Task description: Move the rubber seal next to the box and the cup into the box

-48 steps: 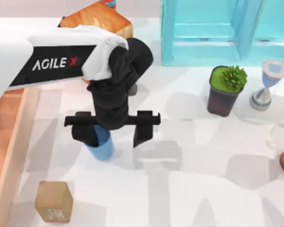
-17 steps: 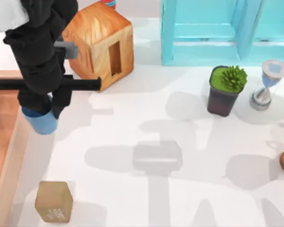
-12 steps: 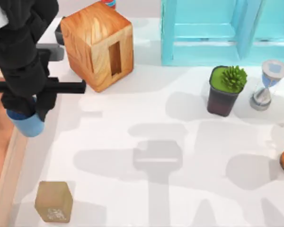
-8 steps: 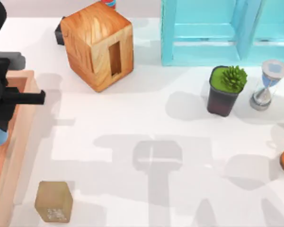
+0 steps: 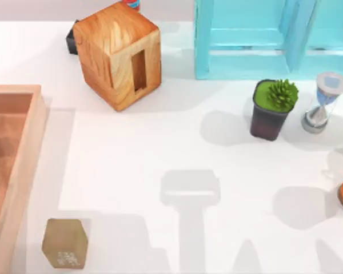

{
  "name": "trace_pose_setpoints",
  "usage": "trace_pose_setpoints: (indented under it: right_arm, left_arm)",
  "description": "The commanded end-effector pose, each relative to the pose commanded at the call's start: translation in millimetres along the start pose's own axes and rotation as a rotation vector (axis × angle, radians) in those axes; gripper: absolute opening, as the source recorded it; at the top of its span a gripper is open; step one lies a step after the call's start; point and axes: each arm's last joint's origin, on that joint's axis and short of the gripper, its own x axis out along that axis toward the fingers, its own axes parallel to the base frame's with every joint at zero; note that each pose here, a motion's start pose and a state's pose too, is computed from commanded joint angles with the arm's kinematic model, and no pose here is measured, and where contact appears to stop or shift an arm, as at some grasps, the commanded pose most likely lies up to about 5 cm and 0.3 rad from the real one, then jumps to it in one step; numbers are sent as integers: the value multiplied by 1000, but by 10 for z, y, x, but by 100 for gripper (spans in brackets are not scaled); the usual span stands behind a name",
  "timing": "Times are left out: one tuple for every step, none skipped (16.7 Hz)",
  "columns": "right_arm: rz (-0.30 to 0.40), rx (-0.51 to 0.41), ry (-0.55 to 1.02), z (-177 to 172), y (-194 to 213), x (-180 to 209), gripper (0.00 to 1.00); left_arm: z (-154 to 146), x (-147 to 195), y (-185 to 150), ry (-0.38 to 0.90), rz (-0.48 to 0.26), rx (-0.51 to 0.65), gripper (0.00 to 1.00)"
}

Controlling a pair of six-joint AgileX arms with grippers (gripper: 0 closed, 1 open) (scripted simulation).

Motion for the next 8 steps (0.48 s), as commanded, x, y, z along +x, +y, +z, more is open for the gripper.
trace_pose_setpoints:
  right_arm:
    - [0, 0, 0, 0, 0, 0, 100]
    - [0, 0, 0, 0, 0, 0, 100]
    - [0, 0, 0, 0, 0, 0, 100]
    - [0, 0, 0, 0, 0, 0, 100]
    - [0, 0, 0, 0, 0, 0, 100]
    - [0, 0, 0, 0, 0, 0, 100]
    - [0, 0, 0, 0, 0, 0, 100]
    - [0, 0, 0, 0, 0, 0, 100]
  left_arm:
    - [-20, 2, 8, -3, 2, 4, 0]
    - [-22, 2, 8, -3, 2, 4, 0]
    - [-22, 2, 8, -3, 2, 4, 0]
    - [-22, 2, 8, -3, 2, 4, 0]
    - [-13, 4, 1, 2, 2, 9, 0]
    - [-7, 3, -1, -1, 4, 13, 0]
    - [22, -3, -11, -13, 12, 31, 0]
    - [72, -8, -25, -32, 23, 59, 0]
